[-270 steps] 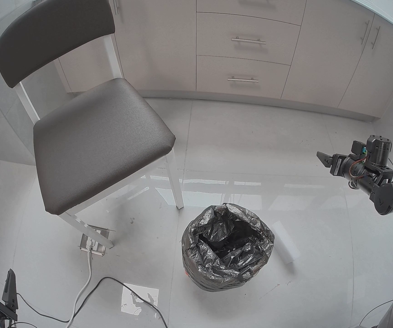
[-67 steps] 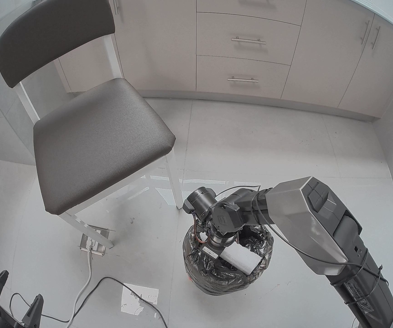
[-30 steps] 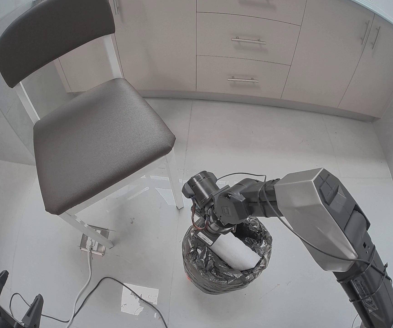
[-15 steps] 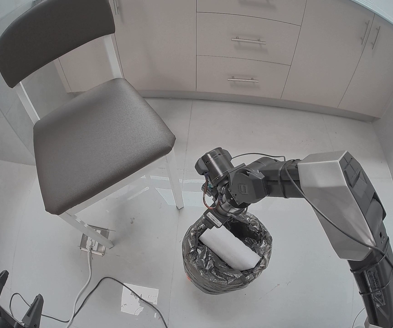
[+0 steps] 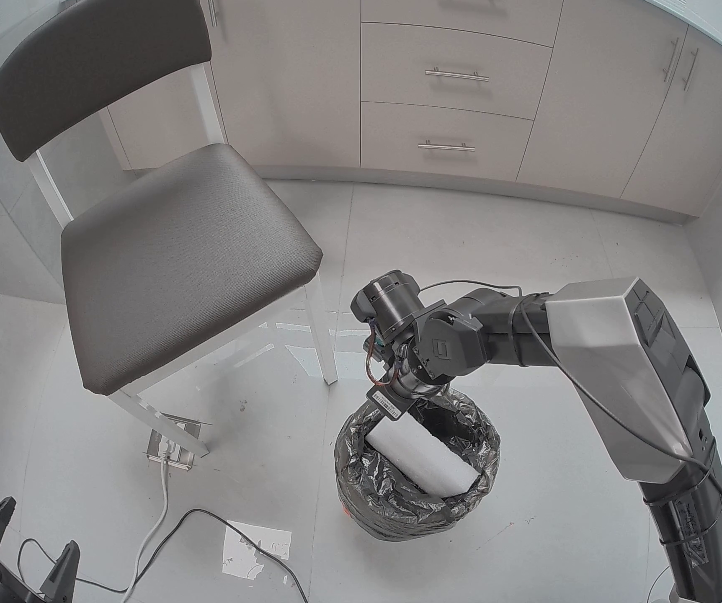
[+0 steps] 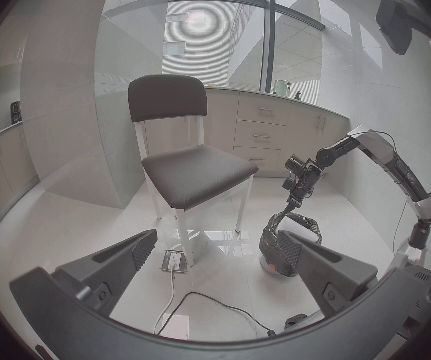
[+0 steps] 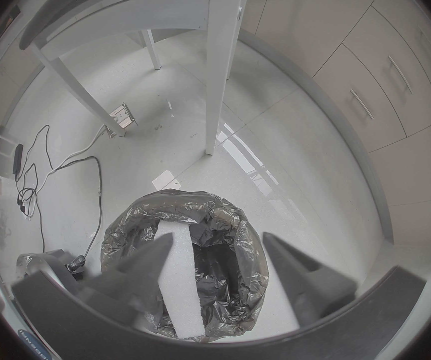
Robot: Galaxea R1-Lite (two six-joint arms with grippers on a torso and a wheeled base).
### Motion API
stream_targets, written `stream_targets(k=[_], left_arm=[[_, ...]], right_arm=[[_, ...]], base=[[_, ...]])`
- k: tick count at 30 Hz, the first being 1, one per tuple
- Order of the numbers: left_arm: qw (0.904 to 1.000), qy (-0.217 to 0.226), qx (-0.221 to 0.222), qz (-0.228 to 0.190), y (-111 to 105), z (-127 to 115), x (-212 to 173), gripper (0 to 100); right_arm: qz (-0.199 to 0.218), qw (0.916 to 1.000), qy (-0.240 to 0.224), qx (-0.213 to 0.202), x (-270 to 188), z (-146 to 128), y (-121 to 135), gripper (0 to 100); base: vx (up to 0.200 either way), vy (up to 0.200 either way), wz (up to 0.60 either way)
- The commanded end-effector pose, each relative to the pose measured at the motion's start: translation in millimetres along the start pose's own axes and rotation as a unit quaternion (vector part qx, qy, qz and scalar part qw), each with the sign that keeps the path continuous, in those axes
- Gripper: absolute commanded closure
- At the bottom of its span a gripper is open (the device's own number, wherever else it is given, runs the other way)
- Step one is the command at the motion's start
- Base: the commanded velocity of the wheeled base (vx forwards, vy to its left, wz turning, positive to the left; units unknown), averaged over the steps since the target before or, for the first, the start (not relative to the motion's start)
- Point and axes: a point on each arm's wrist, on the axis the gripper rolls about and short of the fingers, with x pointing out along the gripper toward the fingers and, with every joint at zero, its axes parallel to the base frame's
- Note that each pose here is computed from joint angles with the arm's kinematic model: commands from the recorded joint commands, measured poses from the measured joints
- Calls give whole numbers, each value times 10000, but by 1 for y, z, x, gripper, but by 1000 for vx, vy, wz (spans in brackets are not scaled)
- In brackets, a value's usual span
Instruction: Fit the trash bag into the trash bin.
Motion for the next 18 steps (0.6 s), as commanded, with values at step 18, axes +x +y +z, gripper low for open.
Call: stream_targets(k=[18], left_arm=[[10000,92,-1,-1,0,-5,1,0]], right_arm=[[195,9987,383,-291,34,-17,34,100]], base=[[0,0,0]])
